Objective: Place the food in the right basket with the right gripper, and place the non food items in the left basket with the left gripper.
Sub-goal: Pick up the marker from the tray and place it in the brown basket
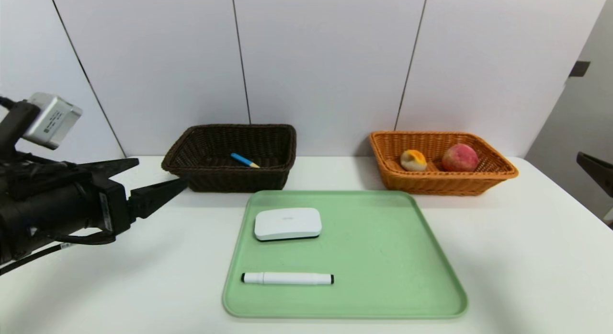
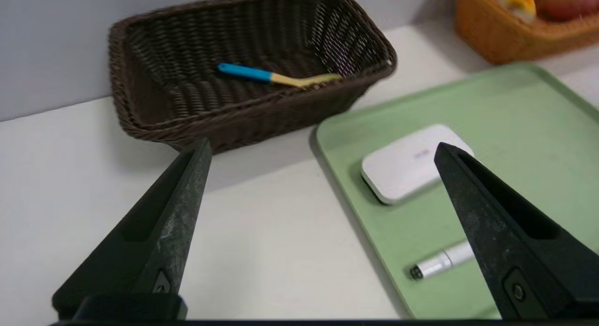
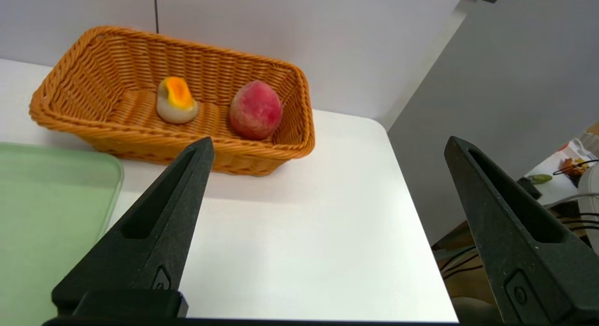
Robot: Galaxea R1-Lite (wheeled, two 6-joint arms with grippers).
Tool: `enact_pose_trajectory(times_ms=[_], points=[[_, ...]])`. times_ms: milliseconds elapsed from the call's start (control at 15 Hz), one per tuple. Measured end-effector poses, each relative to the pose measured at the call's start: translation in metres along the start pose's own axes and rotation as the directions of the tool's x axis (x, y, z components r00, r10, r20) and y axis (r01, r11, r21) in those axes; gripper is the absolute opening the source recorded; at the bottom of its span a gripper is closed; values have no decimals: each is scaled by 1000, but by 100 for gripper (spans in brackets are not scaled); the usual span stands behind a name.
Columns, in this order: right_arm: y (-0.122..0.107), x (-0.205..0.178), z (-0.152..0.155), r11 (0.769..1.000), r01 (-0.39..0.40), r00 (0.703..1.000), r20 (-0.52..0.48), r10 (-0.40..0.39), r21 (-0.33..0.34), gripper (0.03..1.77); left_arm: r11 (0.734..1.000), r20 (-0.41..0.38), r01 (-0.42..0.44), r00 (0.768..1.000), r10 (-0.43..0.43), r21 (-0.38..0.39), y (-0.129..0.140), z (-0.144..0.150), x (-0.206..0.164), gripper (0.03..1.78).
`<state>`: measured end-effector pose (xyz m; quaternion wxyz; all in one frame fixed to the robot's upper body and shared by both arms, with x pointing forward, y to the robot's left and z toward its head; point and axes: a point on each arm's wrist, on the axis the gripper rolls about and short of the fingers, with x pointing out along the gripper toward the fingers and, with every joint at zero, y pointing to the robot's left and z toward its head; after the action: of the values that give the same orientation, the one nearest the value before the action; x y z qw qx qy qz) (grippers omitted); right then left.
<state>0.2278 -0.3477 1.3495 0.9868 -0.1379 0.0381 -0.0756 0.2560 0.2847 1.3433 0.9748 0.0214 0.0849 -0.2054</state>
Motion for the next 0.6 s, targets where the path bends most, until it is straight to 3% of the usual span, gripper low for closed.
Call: enact_pose_trajectory(times_ms=[133,267,467,600], points=[[2,-7,-6,1000,-25,1000,0,25,1,169,987,-121,119,987,-105,108,-7,17,1,169],[4,-12,-13,999,-49,999,-5,49,0,169,931,-290,264,938,-188,251,-12,24,7,169],[7,-19,-24,995,-99,995,-11,99,6,169,769,-532,490,814,-234,410,-31,15,24,169],[10,-22,-31,989,-143,990,-15,143,21,169,659,-585,565,779,-226,497,-40,25,43,169]])
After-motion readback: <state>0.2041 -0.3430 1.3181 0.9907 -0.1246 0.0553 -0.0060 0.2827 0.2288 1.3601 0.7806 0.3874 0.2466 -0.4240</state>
